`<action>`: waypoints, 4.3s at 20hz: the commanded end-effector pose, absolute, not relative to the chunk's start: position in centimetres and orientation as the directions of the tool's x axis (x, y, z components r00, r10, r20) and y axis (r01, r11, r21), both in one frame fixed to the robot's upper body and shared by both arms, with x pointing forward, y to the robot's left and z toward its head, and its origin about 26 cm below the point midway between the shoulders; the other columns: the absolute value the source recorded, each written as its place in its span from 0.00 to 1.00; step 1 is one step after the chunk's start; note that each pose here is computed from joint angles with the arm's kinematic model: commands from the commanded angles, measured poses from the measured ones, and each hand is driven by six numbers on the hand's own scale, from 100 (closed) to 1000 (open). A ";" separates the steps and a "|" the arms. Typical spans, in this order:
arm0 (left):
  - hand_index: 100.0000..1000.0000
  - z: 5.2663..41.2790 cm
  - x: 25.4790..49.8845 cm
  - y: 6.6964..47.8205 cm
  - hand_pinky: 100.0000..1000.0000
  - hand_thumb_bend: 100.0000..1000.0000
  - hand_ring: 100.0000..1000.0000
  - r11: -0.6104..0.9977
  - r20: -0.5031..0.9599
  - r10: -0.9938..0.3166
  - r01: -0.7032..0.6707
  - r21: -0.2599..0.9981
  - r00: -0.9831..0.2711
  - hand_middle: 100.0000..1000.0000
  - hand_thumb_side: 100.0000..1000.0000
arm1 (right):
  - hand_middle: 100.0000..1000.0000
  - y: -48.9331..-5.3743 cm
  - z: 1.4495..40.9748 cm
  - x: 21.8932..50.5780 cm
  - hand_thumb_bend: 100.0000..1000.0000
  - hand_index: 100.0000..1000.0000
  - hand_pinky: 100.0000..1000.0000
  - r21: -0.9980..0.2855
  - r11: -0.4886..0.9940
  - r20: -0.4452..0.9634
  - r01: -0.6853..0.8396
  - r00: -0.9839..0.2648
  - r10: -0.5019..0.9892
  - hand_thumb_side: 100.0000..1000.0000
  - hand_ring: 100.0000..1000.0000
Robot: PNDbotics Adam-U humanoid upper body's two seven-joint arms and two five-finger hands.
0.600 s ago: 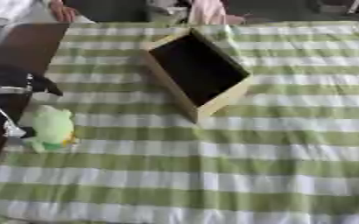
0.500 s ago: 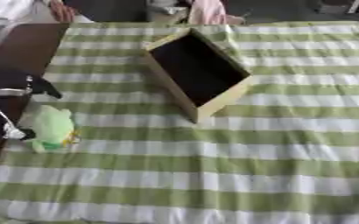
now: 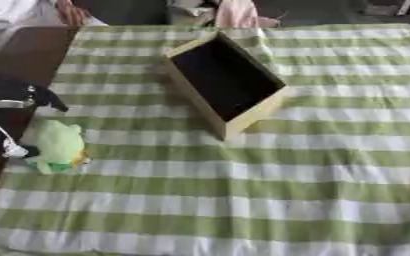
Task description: Pick up objects on the table and place them in the box.
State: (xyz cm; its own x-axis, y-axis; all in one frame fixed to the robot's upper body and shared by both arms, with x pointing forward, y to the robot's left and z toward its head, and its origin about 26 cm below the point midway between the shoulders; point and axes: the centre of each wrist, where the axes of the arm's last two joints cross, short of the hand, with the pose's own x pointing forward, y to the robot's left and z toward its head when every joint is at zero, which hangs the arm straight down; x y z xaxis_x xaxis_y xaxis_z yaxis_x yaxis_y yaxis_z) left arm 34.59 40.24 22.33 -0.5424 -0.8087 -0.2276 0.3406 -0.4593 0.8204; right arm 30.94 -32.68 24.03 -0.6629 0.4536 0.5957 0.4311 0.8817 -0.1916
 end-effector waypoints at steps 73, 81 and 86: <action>0.64 30.7 47.9 15.4 0.27 0.00 0.53 -0.201 -0.215 -0.614 -0.113 0.973 -0.759 0.47 0.01 | 0.53 -31.9 25.0 31.2 0.00 0.77 0.61 -0.179 0.899 0.592 0.399 -0.686 0.422 1.00 0.58; 0.64 27.8 48.7 15.0 0.26 0.00 0.52 -0.170 -0.160 -0.624 -0.068 0.983 -0.765 0.47 0.07 | 0.53 -31.7 25.0 31.2 0.00 0.77 0.61 -0.168 0.904 0.594 0.394 -0.691 0.412 1.00 0.58; 0.66 26.3 49.0 14.2 0.30 0.00 0.55 -0.145 -0.132 -0.624 -0.052 0.988 -0.770 0.49 0.10 | 0.53 -31.6 25.0 31.2 0.00 0.77 0.61 -0.162 0.907 0.596 0.389 -0.694 0.404 1.00 0.58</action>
State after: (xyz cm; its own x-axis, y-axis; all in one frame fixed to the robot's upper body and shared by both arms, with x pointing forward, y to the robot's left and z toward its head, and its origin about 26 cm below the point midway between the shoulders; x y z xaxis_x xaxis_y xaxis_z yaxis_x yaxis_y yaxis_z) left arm 48.99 14.30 25.28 -0.7738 -0.6227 -0.1161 -0.0202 -0.1589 0.9871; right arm 31.47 -31.52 24.04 -0.6739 0.4024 0.6196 0.3889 0.9063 -0.1655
